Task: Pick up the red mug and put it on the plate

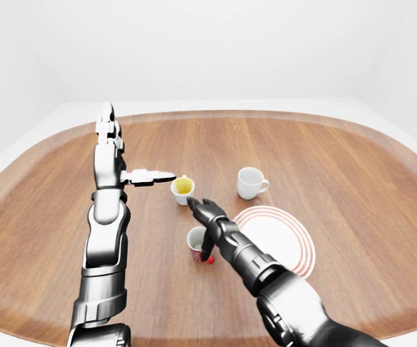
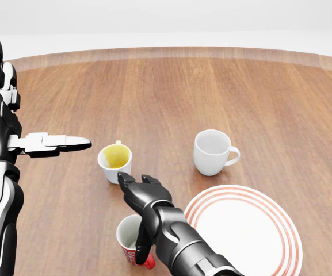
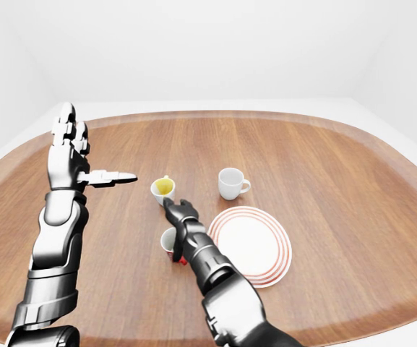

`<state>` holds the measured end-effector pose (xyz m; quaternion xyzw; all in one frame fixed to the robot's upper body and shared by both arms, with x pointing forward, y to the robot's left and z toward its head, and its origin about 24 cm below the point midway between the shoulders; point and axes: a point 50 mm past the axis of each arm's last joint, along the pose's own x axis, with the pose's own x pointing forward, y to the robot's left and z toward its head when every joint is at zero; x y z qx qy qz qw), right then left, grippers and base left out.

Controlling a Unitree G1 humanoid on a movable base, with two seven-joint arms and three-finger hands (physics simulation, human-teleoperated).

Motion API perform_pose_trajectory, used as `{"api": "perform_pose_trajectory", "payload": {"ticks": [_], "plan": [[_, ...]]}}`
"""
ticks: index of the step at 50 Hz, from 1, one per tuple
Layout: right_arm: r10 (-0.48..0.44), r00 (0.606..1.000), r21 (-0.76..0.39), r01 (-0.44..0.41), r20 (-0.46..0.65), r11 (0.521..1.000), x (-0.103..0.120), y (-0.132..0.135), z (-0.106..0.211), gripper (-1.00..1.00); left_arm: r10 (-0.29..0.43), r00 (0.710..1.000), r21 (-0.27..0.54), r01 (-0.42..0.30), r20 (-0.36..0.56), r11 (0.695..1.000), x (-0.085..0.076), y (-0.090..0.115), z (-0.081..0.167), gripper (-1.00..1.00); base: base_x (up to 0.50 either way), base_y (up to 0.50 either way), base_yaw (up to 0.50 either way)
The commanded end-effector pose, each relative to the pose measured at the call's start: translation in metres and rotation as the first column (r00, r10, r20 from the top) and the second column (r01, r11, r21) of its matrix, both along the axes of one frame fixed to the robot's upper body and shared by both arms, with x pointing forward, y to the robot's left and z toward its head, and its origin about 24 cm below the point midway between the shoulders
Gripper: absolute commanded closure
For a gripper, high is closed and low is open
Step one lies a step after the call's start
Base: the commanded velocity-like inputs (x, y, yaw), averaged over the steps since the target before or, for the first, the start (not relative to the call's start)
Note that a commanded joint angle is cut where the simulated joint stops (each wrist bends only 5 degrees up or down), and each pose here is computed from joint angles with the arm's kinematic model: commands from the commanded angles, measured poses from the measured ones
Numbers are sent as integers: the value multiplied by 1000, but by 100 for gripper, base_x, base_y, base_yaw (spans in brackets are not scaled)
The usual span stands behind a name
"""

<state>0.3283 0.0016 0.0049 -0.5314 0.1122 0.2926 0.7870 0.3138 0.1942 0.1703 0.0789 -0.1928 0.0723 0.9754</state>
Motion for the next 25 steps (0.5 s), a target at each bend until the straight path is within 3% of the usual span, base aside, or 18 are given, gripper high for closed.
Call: {"api": "perform_pose_trajectory", "payload": {"ticks": [1,25], "plan": [[15,1000,-4,-15,-10,1000,-4,6,-2,-100,2,1000,-2,-2,-1,1000,0,2,0,-100,0,0,0],[12,998,-33,-13,-55,999,-16,4,-20,-100,7,1000,-6,-7,0,1000,-1,4,0,-100,0,0,0]]}}
